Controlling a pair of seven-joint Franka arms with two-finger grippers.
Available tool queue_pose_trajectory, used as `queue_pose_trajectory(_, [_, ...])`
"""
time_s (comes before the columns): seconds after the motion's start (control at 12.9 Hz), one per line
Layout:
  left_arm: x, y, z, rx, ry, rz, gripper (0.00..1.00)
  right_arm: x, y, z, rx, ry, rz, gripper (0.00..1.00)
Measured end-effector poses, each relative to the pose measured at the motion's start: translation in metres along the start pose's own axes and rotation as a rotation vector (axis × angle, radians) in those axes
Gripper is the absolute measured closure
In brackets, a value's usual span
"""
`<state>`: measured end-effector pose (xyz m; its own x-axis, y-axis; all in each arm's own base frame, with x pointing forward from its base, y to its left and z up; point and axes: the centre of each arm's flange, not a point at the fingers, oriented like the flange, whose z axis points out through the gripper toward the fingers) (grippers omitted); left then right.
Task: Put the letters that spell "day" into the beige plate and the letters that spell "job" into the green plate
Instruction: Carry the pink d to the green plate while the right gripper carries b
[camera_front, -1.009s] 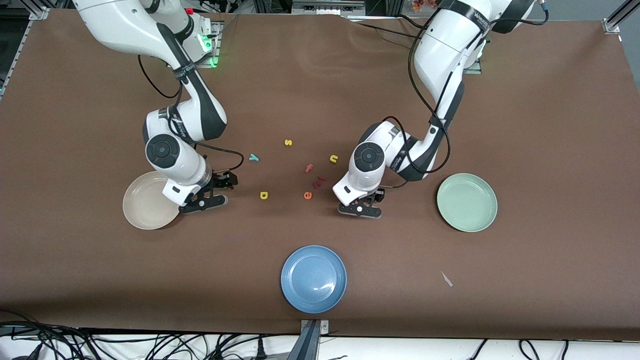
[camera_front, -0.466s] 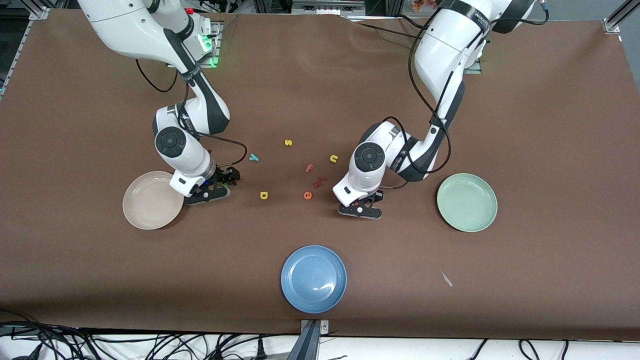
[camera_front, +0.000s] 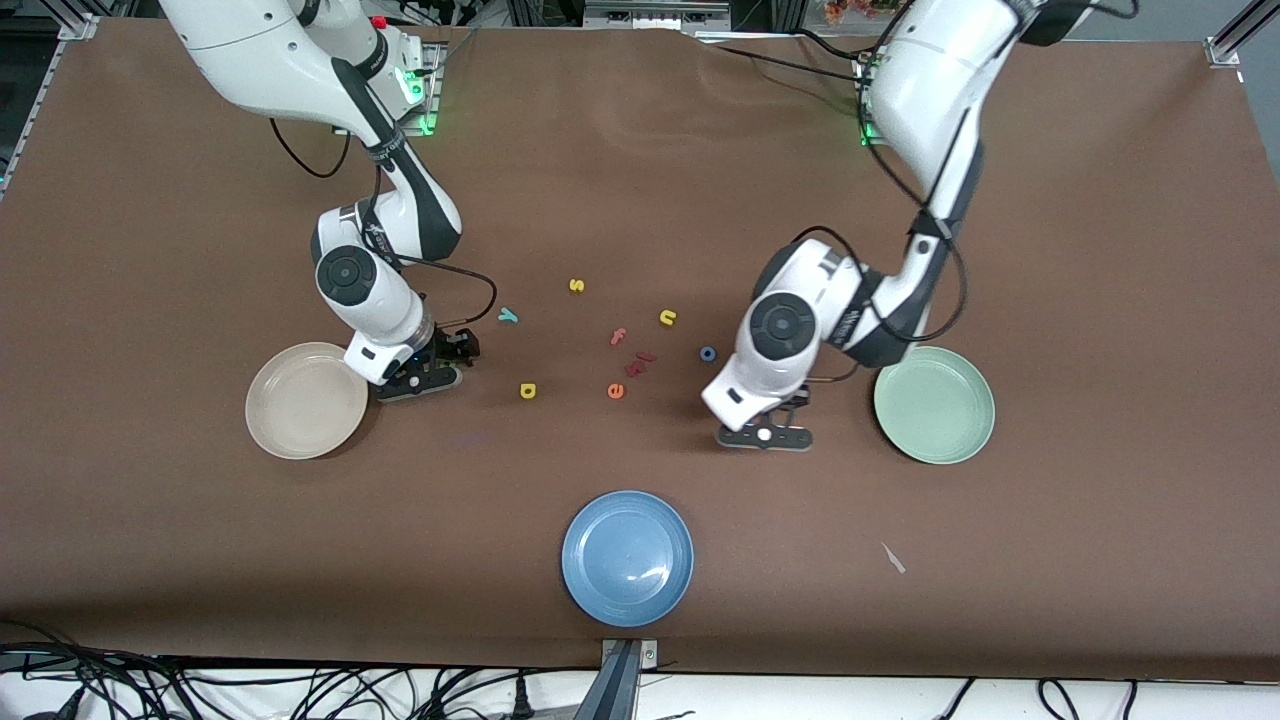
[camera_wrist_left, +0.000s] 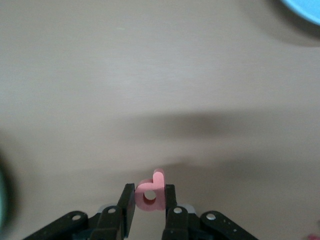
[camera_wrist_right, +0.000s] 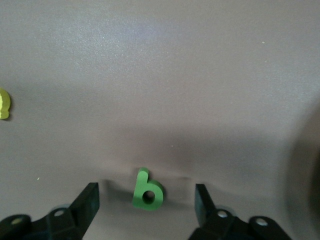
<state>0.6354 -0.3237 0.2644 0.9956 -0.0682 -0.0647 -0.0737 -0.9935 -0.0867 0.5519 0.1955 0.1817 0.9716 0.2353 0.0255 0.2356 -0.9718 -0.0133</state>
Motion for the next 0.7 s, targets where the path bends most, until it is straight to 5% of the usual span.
queue_pose_trajectory(0.08, [0.002, -0.02, -0.008, 0.016, -0.027, 0.03, 0.72, -0.001, 0.0, 0.0, 0.0, 0.0, 0.001, 0.28])
queue_pose_trajectory(0.31, [0.014, -0.097, -0.019, 0.049, -0.106, 0.124, 0.72, -0.004, 0.0, 0.003, 0.0, -0.006, 0.002, 0.28])
queue_pose_trajectory(0.54, [0.023, -0.182, -0.009, 0.03, -0.174, 0.202, 0.72, -0.005, 0.0, 0.004, 0.0, -0.008, 0.002, 0.44])
queue_pose_trajectory(0.7, [0.019, -0.226, 0.013, 0.015, -0.222, 0.199, 0.72, -0.005, 0.0, 0.004, 0.0, -0.007, 0.003, 0.65])
